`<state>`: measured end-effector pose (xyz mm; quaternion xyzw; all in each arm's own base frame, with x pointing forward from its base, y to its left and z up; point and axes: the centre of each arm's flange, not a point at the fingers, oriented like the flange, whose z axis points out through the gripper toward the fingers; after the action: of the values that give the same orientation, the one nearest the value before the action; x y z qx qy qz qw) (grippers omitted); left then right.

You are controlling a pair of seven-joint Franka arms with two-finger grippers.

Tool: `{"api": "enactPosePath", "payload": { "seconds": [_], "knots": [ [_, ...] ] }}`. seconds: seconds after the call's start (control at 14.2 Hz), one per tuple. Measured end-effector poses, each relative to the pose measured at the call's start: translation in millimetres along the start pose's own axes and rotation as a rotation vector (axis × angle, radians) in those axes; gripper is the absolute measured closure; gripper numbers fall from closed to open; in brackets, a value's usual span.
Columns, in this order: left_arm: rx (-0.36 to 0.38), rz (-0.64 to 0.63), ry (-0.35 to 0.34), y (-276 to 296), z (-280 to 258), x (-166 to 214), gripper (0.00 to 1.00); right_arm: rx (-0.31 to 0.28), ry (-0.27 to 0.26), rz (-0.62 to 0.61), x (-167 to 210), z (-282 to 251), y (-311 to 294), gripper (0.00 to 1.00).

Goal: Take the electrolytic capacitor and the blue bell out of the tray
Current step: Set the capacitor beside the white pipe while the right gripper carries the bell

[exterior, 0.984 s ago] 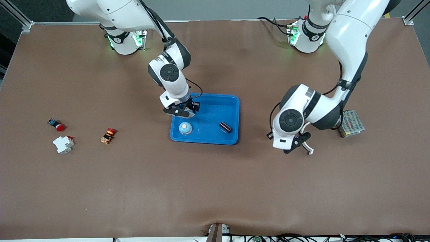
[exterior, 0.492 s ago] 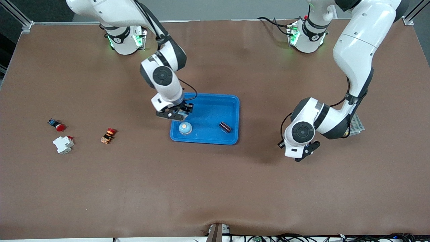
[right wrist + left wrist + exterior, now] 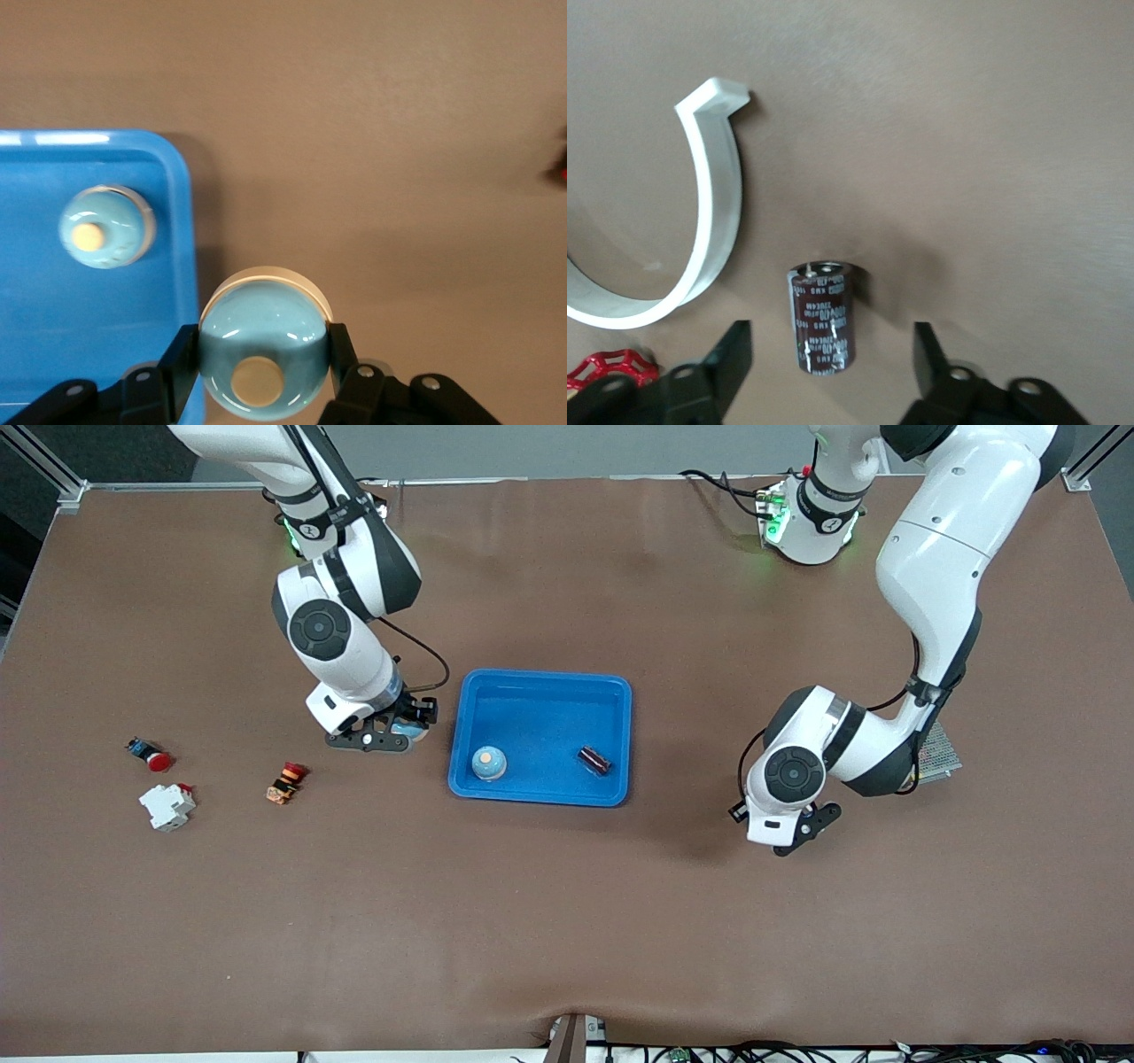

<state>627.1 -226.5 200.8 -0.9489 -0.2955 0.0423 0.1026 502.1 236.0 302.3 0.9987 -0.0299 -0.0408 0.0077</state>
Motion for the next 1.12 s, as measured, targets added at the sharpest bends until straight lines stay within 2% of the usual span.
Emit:
{"api": "enactPosePath", "payload": {
  "seconds": [0.07,0.14,0.56,0.84,0.98,1.12],
  "knots": [
    [-0.017,0.001,0.007,6.8,-9.4,-3.3,0.01,0.000,-0.001,-0.012,-1.7,4.3,10.1,0.37],
    [-0.038,-0.001,0.013,16.3,-20.4,-9.9,0.00,0.002,0.002,-0.027,-2.8,8.0,22.5,0.37],
    [-0.148,-0.061,-0.016,86.4,-74.3,-102.5,0.00,0.017,0.030,-0.118,-11.0,31.9,127.9,0.37],
    [-0.234,-0.123,-0.049,126.5,-63.8,-171.6,0.00,0.020,0.041,-0.157,-22.9,53.3,168.9,0.37],
    [-0.265,-0.130,-0.066,142.4,-46.5,-200.3,0.02,0.021,0.041,-0.186,-27.6,63.2,191.6,0.37],
    [-0.267,-0.121,-0.076,150.2,-32.5,-218.4,0.19,0.024,0.027,-0.207,-31.0,71.3,226.5,0.37]
  ]
}}
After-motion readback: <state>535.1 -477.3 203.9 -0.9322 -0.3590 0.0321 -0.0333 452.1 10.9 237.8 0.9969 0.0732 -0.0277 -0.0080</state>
